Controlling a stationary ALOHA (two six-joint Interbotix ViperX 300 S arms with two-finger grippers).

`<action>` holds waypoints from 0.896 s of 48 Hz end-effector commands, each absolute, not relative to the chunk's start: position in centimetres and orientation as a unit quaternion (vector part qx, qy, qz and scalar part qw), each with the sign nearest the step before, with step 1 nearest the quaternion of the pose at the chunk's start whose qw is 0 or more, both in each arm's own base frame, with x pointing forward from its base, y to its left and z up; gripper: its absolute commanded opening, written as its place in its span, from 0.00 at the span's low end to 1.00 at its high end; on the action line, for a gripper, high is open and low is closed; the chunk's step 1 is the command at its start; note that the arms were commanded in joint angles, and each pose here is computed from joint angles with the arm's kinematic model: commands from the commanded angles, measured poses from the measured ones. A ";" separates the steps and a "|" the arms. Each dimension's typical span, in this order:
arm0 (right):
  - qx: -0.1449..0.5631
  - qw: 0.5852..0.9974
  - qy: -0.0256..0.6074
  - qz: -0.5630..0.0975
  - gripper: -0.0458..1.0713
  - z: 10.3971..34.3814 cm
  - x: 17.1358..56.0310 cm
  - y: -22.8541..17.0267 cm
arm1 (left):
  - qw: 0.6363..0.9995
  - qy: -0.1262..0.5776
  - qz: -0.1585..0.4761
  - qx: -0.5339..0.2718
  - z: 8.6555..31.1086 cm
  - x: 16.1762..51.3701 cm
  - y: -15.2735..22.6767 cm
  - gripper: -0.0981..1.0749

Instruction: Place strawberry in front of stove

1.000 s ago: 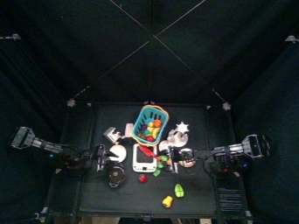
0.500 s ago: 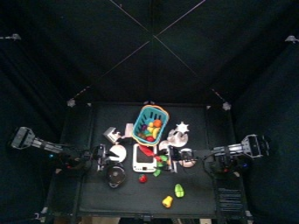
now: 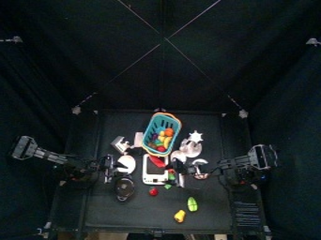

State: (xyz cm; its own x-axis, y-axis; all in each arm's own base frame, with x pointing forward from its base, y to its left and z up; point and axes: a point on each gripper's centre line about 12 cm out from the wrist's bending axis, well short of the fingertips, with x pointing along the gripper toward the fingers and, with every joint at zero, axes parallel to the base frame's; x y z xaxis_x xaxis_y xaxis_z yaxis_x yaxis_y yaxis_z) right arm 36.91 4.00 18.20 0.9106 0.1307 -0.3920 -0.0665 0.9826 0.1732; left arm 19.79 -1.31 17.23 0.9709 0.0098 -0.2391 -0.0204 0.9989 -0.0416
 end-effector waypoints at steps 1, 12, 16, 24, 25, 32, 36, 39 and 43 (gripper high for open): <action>0.076 0.973 0.211 0.049 0.93 18.8 37.5 4.1 | 0.994 0.108 0.006 -0.028 18.1 20.3 -1.5 0.70; 0.073 0.971 0.221 0.057 0.93 18.1 39.1 5.0 | 0.993 0.110 0.000 -0.038 18.0 20.3 -2.0 0.70; 0.072 0.970 0.226 0.059 0.93 17.5 40.3 5.4 | 0.993 0.111 -0.001 -0.041 18.0 20.3 -2.0 0.70; 0.052 0.962 0.259 0.069 0.92 15.5 42.0 6.5 | 0.992 0.114 -0.002 -0.044 17.8 20.2 -2.1 0.70; 0.050 0.961 0.263 0.071 0.92 15.3 42.1 6.7 | 0.992 0.115 -0.001 -0.044 17.8 20.2 -2.1 0.70; 0.039 0.952 0.293 0.081 0.91 14.5 42.4 8.1 | 0.992 0.115 -0.001 -0.045 17.8 20.2 -2.1 0.70; 0.035 0.947 0.307 0.083 0.90 14.5 42.3 8.7 | 0.992 0.115 -0.002 -0.044 17.8 20.2 -2.1 0.70; 0.035 0.945 0.314 0.081 0.89 14.4 42.2 8.7 | 0.992 0.115 -0.001 -0.044 17.8 20.2 -2.1 0.70; 0.037 0.944 0.320 0.078 0.86 14.2 42.1 8.6 | 0.992 0.116 -0.001 -0.045 17.8 20.2 -2.1 0.70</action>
State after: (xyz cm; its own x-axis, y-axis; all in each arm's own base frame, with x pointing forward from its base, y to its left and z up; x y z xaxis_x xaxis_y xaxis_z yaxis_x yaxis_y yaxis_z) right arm 41.68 8.61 12.86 0.7632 0.1700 -0.6234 -0.1272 0.9854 0.1129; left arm 19.70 -1.98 17.05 0.9679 -0.0121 -0.2512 -0.0090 0.9965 -0.0826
